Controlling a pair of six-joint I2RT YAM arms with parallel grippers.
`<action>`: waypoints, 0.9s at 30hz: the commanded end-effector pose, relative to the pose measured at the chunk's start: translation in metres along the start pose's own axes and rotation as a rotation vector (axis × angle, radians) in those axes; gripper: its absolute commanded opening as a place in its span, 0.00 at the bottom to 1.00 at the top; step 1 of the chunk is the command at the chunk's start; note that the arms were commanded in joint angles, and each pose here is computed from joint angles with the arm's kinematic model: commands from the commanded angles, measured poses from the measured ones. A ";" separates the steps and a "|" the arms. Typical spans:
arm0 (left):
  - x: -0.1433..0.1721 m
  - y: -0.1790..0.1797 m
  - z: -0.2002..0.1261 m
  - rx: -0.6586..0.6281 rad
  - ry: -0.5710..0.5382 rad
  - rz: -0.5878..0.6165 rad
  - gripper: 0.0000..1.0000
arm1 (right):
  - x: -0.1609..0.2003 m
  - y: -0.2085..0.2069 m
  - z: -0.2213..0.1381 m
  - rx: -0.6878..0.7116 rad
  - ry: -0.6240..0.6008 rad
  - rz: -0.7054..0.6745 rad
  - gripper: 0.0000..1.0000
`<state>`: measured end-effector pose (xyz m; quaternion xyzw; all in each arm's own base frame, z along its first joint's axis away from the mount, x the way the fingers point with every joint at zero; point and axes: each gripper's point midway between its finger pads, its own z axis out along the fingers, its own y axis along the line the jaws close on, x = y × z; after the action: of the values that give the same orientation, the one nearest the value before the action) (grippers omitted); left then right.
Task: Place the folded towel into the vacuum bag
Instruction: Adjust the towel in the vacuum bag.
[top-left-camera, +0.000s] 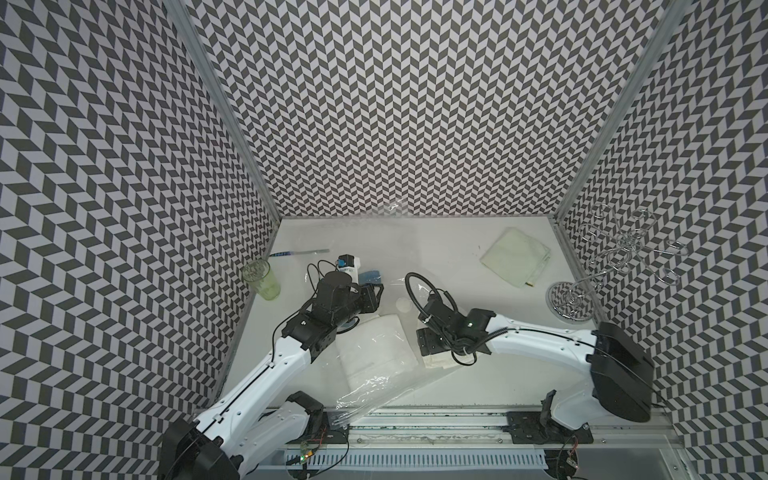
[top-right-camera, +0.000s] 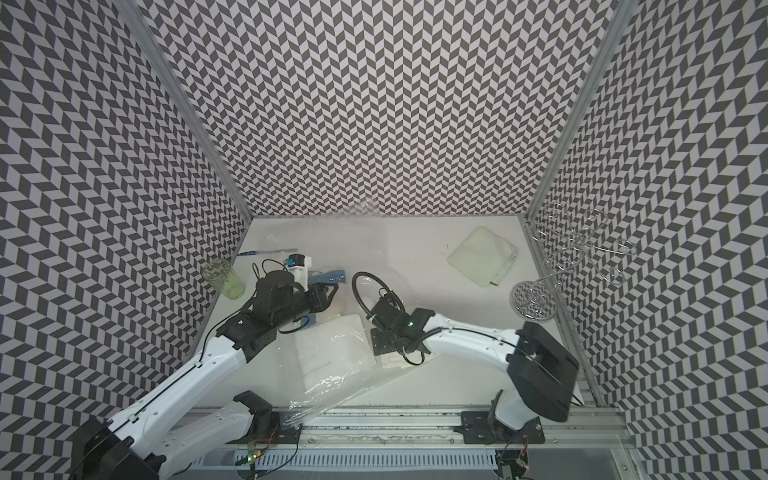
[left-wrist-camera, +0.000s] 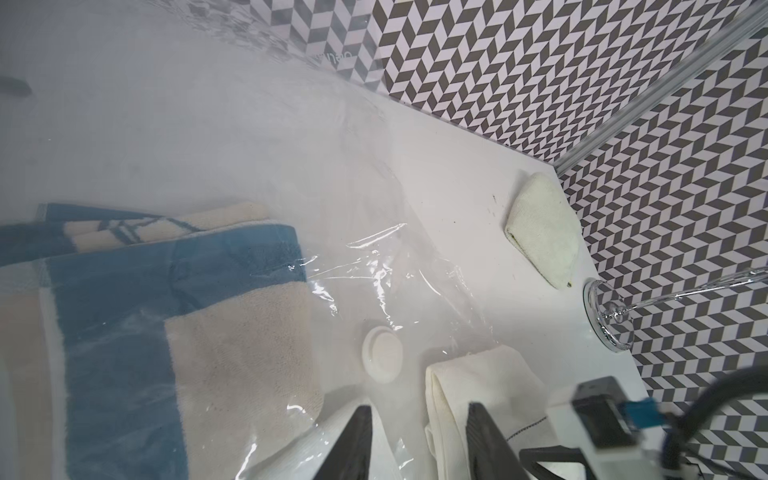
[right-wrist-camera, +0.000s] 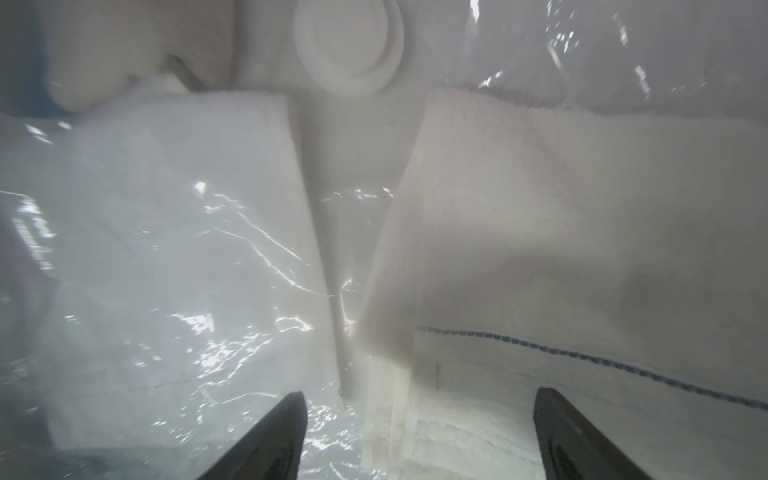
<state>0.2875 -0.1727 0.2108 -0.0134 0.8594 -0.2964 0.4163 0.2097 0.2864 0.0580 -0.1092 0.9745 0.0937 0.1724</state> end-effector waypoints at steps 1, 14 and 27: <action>0.013 -0.003 -0.003 0.042 0.030 -0.021 0.40 | 0.000 -0.007 0.024 0.087 0.005 -0.001 0.85; 0.019 -0.009 -0.002 0.095 0.045 -0.001 0.41 | -0.029 0.005 -0.040 -0.028 -0.052 -0.169 0.16; 0.025 -0.013 0.002 0.120 0.065 -0.014 0.40 | 0.017 -0.044 0.046 0.159 0.057 -0.272 0.23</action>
<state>0.2701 -0.1882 0.1947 0.0102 0.8585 -0.3435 0.3807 0.2194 0.2349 0.0194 -0.2204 0.9615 -0.0376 0.1601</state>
